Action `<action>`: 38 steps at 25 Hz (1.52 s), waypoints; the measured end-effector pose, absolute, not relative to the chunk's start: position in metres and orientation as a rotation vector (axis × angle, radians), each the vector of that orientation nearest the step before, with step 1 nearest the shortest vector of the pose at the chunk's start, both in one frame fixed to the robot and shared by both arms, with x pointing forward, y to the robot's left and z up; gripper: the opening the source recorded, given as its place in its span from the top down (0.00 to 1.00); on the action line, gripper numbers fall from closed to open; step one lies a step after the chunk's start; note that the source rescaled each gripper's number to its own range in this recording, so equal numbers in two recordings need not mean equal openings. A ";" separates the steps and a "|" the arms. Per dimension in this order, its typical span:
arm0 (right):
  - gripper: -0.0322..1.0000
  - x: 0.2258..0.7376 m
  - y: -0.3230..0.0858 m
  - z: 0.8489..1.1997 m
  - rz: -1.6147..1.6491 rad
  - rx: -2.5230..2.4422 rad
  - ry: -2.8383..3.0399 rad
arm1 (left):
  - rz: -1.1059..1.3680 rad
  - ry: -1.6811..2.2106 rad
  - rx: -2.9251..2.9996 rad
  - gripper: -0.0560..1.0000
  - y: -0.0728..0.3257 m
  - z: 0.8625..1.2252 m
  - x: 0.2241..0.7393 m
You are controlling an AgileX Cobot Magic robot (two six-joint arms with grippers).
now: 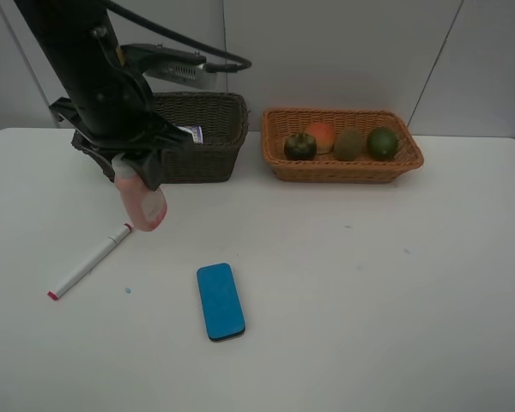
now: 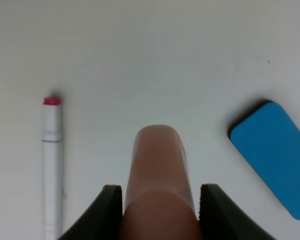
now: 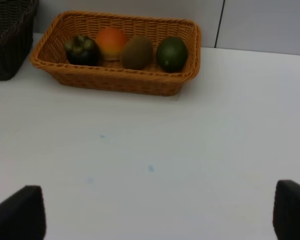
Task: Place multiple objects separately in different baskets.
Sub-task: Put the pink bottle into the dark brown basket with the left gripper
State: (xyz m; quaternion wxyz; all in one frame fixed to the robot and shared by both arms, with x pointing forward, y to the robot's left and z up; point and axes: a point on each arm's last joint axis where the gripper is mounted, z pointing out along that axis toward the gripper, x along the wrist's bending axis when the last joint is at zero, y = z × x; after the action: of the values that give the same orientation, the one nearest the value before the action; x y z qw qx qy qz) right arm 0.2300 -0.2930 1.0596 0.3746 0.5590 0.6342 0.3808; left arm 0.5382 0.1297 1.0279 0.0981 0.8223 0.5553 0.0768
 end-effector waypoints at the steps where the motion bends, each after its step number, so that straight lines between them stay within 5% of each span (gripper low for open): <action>1: 0.01 0.230 -0.293 1.060 0.975 1.431 1.624 | 0.242 1.633 2.425 0.68 0.131 1.034 0.542; 13: 0.01 0.230 -0.293 1.060 0.975 1.431 1.624 | 0.546 1.544 2.254 0.68 0.172 1.080 0.592; 38: 0.01 0.230 -0.293 1.060 0.975 1.431 1.624 | 0.793 1.349 2.151 0.68 0.188 0.990 0.679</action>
State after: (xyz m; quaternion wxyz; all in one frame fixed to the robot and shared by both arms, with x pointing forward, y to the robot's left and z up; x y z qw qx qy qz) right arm 0.2300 -0.2930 1.0596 0.3746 0.5590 0.6342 0.3808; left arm 0.6793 0.1877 0.9902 0.2385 0.7852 0.4927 0.2894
